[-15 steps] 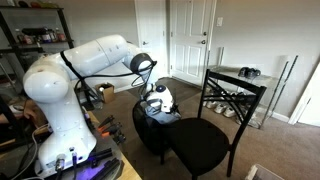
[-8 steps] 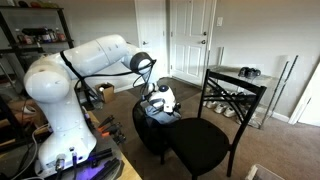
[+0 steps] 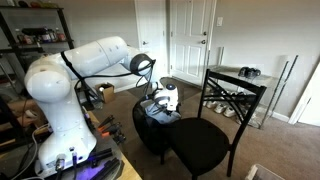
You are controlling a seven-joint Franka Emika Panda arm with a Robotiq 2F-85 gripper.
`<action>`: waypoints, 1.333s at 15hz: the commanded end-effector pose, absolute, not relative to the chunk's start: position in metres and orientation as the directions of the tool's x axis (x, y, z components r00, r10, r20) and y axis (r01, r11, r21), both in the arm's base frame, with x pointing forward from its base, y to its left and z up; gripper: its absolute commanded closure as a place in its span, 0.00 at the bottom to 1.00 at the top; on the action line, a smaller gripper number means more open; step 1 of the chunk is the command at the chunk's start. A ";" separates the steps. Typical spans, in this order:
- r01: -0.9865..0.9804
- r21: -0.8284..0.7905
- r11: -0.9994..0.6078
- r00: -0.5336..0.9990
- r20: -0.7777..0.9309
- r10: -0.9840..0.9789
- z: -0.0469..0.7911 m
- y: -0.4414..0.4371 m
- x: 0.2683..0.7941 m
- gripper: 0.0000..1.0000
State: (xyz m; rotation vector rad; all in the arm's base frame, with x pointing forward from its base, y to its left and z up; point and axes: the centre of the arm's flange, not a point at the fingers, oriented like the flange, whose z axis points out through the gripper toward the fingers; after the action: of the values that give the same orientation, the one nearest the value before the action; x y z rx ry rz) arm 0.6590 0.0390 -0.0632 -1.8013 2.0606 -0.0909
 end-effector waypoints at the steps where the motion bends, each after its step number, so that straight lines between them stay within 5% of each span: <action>1: -0.963 -0.253 0.090 -0.024 -0.250 -0.968 -0.082 0.053 0.672 0.00; 19: -0.990 -0.130 0.046 -0.010 -0.264 -0.964 -0.110 0.032 0.705 0.00; 20: -0.990 -0.134 0.039 -0.001 -0.269 -0.963 -0.110 0.033 0.705 0.25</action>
State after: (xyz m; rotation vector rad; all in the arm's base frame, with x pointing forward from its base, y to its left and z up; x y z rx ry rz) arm 0.6911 0.0304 -0.0983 -1.9774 2.0361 0.1094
